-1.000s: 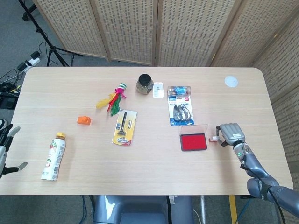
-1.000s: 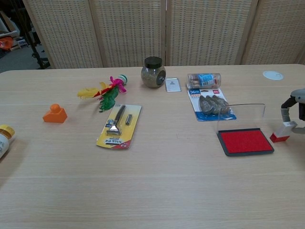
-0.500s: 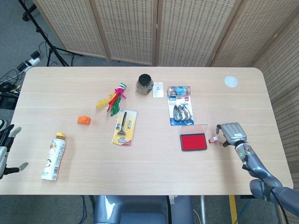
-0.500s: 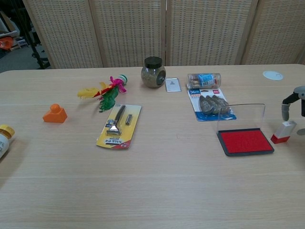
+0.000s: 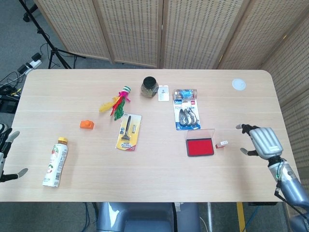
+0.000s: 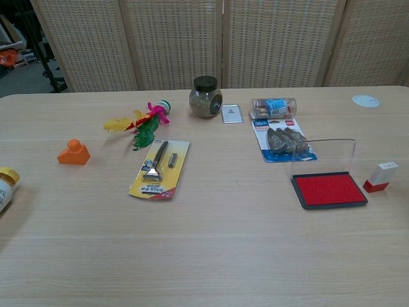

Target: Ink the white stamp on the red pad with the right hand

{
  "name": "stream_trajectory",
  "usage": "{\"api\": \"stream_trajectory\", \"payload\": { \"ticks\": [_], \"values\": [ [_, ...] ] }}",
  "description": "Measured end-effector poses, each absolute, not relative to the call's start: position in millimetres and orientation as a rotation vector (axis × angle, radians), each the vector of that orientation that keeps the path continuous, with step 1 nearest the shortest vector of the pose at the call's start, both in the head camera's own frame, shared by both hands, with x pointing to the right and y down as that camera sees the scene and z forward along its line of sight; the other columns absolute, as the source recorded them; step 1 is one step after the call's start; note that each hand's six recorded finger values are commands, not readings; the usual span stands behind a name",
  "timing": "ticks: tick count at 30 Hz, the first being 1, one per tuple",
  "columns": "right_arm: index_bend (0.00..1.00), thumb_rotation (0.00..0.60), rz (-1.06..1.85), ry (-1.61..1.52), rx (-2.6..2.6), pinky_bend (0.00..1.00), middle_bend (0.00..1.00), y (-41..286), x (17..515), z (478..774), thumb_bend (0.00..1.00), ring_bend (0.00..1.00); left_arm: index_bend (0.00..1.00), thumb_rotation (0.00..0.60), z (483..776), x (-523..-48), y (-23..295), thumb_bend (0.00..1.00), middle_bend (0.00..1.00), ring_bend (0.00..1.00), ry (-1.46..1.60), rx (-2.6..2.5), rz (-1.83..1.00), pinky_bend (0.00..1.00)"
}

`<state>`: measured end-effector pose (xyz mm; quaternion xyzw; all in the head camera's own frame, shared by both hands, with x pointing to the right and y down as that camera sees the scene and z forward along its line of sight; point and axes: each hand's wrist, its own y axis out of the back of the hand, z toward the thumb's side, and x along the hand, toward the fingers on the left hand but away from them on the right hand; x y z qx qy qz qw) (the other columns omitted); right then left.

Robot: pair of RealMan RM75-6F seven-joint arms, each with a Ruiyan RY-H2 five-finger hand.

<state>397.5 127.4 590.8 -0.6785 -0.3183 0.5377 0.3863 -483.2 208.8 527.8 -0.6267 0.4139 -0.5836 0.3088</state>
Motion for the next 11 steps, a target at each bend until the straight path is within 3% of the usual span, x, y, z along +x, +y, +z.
{"api": "stream_trajectory", "payload": {
  "ticks": [2,5,11],
  "values": [
    [0.19,0.6,1.303,-0.87,-1.724,0.15,0.0,135.3,402.0,573.5,0.0,0.0,0.0,0.6,526.6,-482.6,209.1,0.0,0.0,0.0,1.092,-1.657,-1.534,0.0],
    [0.16,0.6,1.215,-0.956,-1.695,0.03,0.0,146.9,410.3,552.9,0.0,0.0,0.0,0.6,524.3,-482.6,210.3,0.0,0.0,0.0,1.096,-1.658,-1.521,0.0],
    [0.06,0.6,1.175,-1.043,-1.584,0.0,0.0,183.1,434.1,531.0,0.0,0.0,0.0,0.6,523.7,-484.4,211.4,0.0,0.0,0.0,1.096,-1.648,-1.519,0.0]
  ]
}}
